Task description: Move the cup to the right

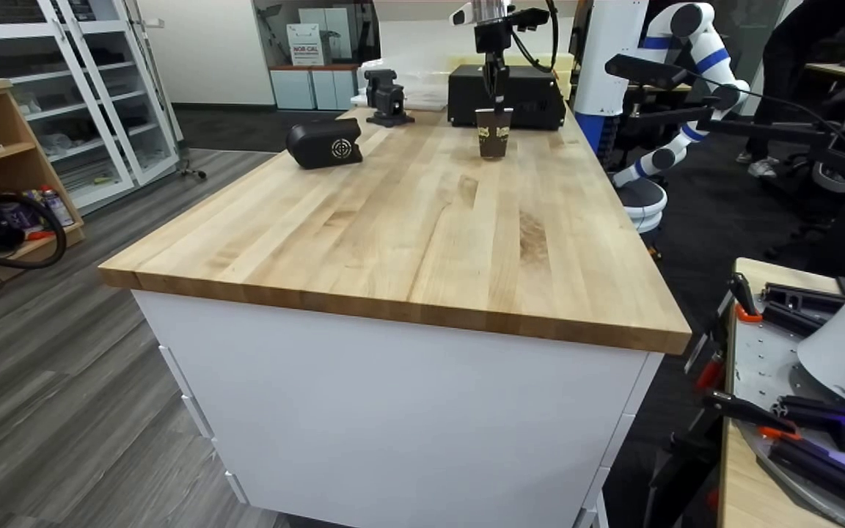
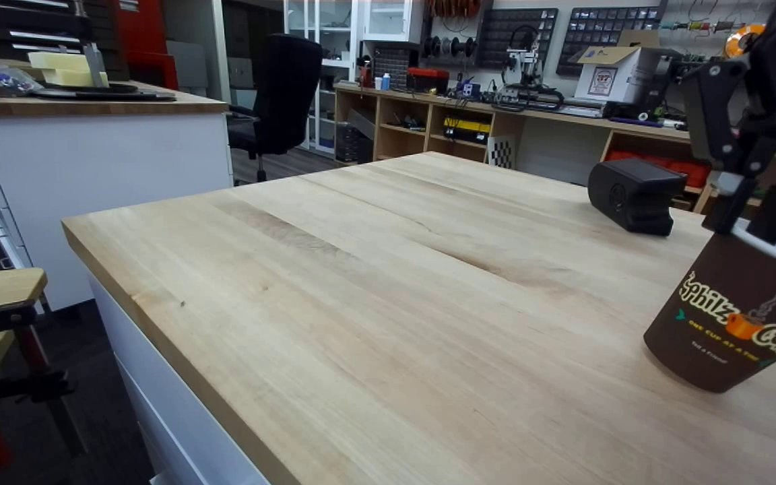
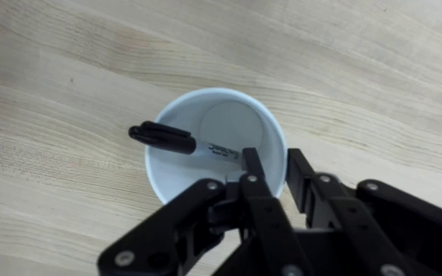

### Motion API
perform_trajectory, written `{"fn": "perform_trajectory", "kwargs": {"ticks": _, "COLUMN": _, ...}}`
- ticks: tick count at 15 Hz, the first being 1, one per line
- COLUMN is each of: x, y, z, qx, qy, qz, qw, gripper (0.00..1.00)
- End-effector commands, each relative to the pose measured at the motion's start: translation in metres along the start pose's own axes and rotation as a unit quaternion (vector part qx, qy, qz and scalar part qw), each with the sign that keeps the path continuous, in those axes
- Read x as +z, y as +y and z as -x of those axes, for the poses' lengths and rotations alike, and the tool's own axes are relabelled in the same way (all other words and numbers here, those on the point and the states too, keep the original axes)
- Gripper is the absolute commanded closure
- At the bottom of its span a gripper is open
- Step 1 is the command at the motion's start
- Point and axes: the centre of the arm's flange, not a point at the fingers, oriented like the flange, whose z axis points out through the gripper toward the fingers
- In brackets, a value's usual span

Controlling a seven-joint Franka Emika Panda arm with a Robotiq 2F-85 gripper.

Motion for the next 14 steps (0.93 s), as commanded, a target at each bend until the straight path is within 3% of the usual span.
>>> {"fn": "perform_trajectory", "kwargs": {"ticks": 1, "x": -0.020, "y": -0.003, "z": -0.008, "qx": -0.003, "qy": 0.009, "qz": 0.002, "qw": 1.0000, "gripper": 0.45}}
{"fn": "perform_trajectory", "kwargs": {"ticks": 8, "x": -0.074, "y": -0.064, "z": -0.044, "qx": -0.045, "qy": 0.039, "qz": -0.032, "qw": 0.9977, "gripper": 0.02}}
{"fn": "perform_trajectory", "kwargs": {"ticks": 12, "x": -0.109, "y": -0.121, "z": -0.071, "qx": -0.072, "qy": 0.049, "qz": -0.049, "qw": 0.9950, "gripper": 0.00}}
{"fn": "perform_trajectory", "kwargs": {"ticks": 13, "x": -0.091, "y": -0.089, "z": -0.069, "qx": -0.074, "qy": 0.045, "qz": -0.033, "qw": 0.9957, "gripper": 0.00}}
{"fn": "perform_trajectory", "kwargs": {"ticks": 14, "x": -0.100, "y": -0.100, "z": -0.076, "qx": -0.079, "qy": 0.047, "qz": -0.036, "qw": 0.9951, "gripper": 0.00}}
